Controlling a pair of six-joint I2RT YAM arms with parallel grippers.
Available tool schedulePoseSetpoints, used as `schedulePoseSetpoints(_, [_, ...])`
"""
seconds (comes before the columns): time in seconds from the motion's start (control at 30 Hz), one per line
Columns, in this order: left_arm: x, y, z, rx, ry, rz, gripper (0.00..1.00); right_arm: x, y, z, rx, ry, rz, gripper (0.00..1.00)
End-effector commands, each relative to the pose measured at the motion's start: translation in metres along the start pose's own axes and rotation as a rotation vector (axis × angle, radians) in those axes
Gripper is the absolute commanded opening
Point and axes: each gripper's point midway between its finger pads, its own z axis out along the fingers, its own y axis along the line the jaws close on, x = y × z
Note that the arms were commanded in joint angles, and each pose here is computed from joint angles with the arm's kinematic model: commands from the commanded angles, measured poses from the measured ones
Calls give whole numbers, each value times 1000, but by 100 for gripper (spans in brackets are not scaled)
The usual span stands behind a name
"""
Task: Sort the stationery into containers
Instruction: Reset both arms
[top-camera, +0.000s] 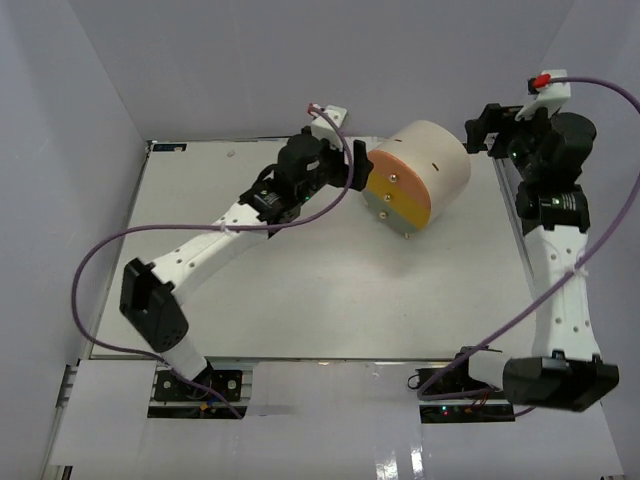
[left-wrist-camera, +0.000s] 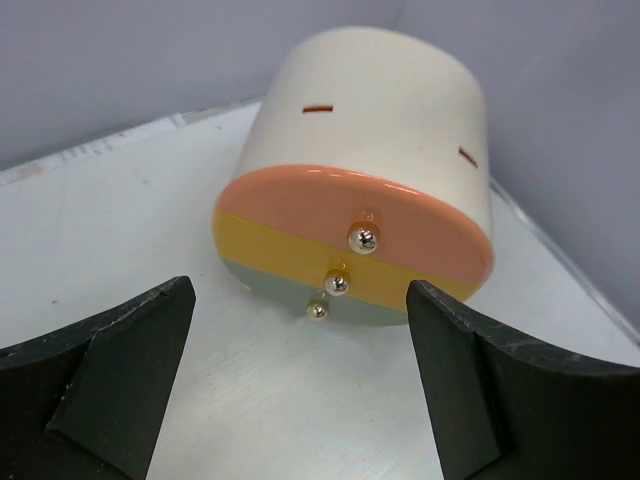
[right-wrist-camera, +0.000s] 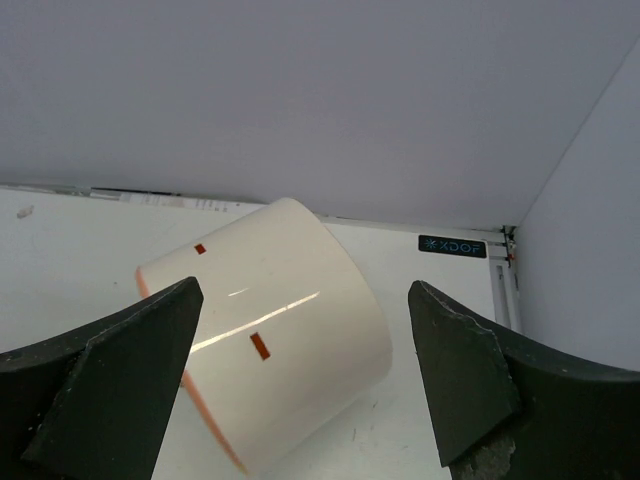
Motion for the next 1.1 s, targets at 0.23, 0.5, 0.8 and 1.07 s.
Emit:
schedulePoseSetpoints(0.23, [-54,69,-216,-277,-141,-57,98,-2,1,-157,236,-240,-89,90])
schedulePoseSetpoints(0.5, [-21,107,-318,-413,-210,-111,98,40,34,-209,150,-333,-88,90])
schedulePoseSetpoints(0.8, [49,128,-339,-469,-188,-169,98,83,32,-231,167,-309,-114,90])
schedulePoseSetpoints(1.07, [100,140,-333,-511,-139,-183,98,110,32,-232,160,-276,-91,90])
